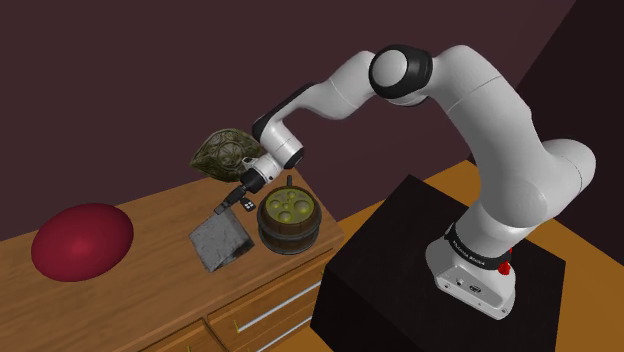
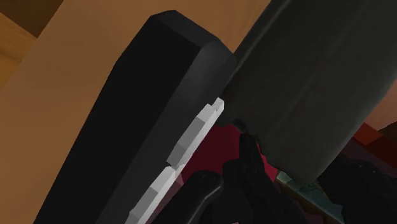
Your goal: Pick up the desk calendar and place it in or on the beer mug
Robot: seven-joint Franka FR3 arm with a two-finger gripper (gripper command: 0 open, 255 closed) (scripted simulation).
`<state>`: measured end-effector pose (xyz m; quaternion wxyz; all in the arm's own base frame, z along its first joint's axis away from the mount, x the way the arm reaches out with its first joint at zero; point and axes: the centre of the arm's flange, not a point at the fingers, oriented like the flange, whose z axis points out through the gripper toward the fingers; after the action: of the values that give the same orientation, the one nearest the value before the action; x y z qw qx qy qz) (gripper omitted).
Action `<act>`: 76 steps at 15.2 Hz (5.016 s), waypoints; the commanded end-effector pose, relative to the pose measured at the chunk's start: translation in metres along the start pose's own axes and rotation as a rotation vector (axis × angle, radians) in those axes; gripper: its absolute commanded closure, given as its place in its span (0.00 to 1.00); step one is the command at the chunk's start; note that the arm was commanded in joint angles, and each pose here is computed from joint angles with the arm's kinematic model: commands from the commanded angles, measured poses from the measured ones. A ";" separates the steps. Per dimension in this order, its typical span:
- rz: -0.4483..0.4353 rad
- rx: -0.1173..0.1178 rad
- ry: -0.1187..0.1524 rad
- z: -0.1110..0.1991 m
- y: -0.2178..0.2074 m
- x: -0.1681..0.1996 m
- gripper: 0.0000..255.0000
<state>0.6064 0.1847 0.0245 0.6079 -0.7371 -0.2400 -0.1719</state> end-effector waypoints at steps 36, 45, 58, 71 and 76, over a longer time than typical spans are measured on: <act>0.014 -0.027 -0.011 -0.036 -0.141 0.091 1.00; 0.014 -0.027 -0.011 -0.056 -0.178 0.108 1.00; 0.014 -0.027 -0.011 -0.203 -0.217 0.029 1.00; 0.014 -0.027 -0.011 -0.211 -0.175 -0.013 1.00; 0.014 -0.027 -0.011 -0.206 -0.154 -0.028 1.00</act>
<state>0.5065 0.0025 0.1843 0.5980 -0.7471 -0.2353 -0.1698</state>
